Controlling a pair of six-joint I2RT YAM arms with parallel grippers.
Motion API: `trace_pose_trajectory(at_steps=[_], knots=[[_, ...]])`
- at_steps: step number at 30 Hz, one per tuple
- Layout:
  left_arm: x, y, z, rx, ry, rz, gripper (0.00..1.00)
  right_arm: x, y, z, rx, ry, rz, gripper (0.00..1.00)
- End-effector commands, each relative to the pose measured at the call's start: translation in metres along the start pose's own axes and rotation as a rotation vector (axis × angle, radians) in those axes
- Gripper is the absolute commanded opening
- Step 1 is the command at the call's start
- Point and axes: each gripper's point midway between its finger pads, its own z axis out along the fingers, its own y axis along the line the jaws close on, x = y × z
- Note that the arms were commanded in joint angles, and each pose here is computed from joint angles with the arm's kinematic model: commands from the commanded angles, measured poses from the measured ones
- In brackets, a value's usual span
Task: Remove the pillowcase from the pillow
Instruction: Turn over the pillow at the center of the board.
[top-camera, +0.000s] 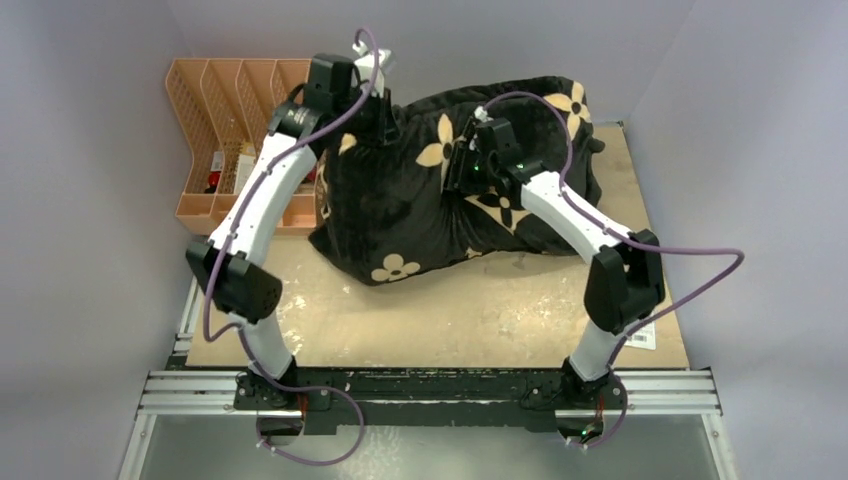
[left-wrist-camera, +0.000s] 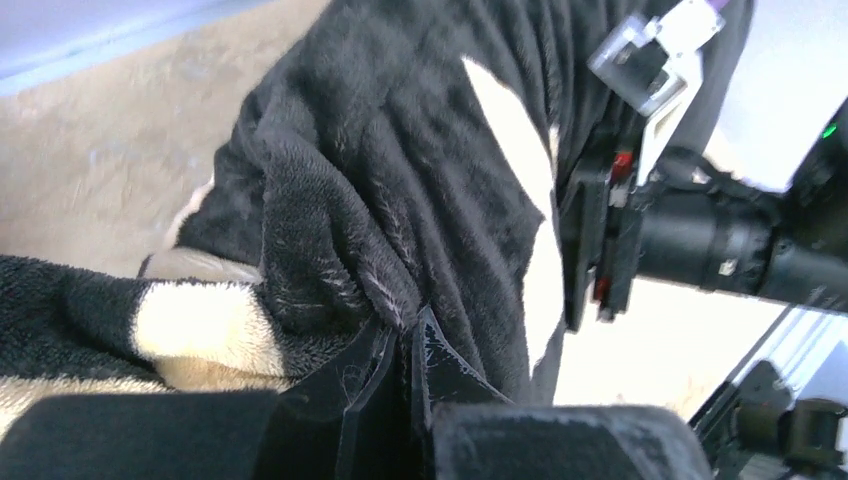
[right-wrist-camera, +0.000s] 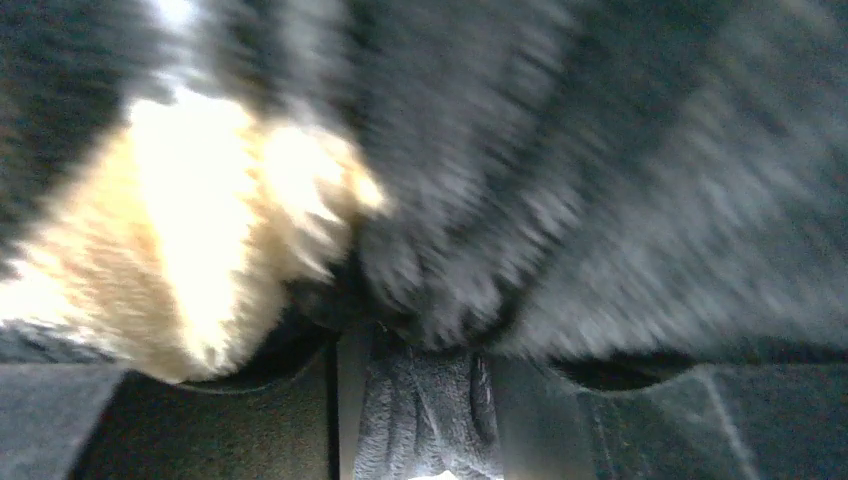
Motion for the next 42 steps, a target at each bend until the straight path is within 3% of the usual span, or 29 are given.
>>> trace_pose_trajectory(at_steps=[1,9,15,22,28,34,36,38,39,42], knots=[[0.061,-0.093,-0.031,0.118,0.080,0.136,0.00,0.034,-0.012,-0.023,0.015,0.007,-0.014,0.52],[0.150,-0.110,-0.016,0.060,0.113,0.153,0.00,0.092,-0.082,-0.106,0.230,-0.020,0.025,0.71],[0.198,-0.136,-0.018,-0.007,0.147,0.251,0.00,0.083,-0.103,-0.182,0.356,-0.149,0.064,0.79],[0.248,-0.145,-0.018,-0.035,0.160,0.242,0.00,0.049,-0.086,-0.264,0.324,-0.319,0.087,0.81],[0.290,-0.164,-0.015,0.005,0.235,0.272,0.00,0.029,-0.053,-0.283,0.179,-0.361,0.061,0.82],[0.342,-0.196,-0.030,0.040,0.323,0.335,0.00,0.006,-0.061,-0.294,0.299,-0.390,0.018,0.85],[0.349,-0.200,-0.038,0.029,0.329,0.325,0.10,0.012,-0.064,-0.284,0.309,-0.349,0.012,0.89],[0.340,-0.205,-0.050,0.032,0.282,0.293,0.33,0.032,-0.073,-0.257,0.329,-0.271,0.024,0.89],[0.329,-0.208,-0.057,0.043,0.242,0.263,0.46,0.051,-0.084,-0.239,0.360,-0.209,0.053,0.86],[0.277,-0.222,-0.086,0.089,0.097,0.192,0.67,0.109,-0.108,-0.187,0.375,-0.071,0.148,0.71]])
